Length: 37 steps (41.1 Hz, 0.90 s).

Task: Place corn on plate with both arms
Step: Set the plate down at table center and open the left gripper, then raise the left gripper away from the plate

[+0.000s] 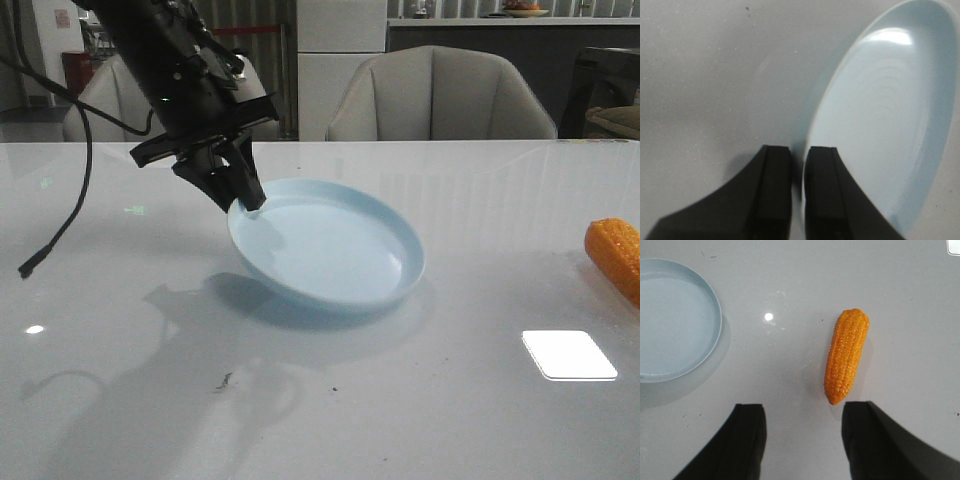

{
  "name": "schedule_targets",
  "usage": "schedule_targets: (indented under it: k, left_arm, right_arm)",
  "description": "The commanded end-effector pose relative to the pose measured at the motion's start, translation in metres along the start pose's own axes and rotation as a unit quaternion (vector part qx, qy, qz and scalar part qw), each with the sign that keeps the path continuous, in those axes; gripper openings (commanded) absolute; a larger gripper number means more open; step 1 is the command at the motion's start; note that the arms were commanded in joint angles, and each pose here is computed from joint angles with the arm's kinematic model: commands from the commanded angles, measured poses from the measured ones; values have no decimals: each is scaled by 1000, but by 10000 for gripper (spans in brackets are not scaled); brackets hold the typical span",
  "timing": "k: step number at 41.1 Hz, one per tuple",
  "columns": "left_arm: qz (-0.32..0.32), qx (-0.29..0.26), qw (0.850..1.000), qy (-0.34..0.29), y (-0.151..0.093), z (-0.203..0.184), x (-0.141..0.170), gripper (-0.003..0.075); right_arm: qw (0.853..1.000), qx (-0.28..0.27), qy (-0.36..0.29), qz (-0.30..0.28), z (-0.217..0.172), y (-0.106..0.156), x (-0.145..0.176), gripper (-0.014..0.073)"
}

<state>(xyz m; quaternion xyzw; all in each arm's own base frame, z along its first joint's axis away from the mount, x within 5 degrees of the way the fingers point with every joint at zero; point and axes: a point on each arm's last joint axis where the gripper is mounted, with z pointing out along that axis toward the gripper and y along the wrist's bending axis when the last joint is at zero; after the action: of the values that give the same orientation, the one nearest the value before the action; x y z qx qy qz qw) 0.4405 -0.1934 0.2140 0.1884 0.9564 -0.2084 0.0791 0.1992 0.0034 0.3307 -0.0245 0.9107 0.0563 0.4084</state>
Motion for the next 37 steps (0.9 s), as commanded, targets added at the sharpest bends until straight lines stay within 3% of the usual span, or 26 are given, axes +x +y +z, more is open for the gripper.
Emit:
schedule_targets:
  k: [1,17,27,37]
  left_arm:
    - [17,17,999,-47,-18,-29,-7,262]
    - [31,-10,999,-29,-13,-29,-8,266]
    - [62,-31,990,-126,-20,-93,-29,266]
    - [76,-139,959,-233,-11,-181,-29,254]
  right_arm:
    - [999,7,-45,3,-7,-1,-14,456]
    - [999,6,-41,3,-7,-1,-14,456]
    - [999,4,-35,3,-7,-1,-12,456]
    - [999,4,-35,3,-7,-1,-12,456]
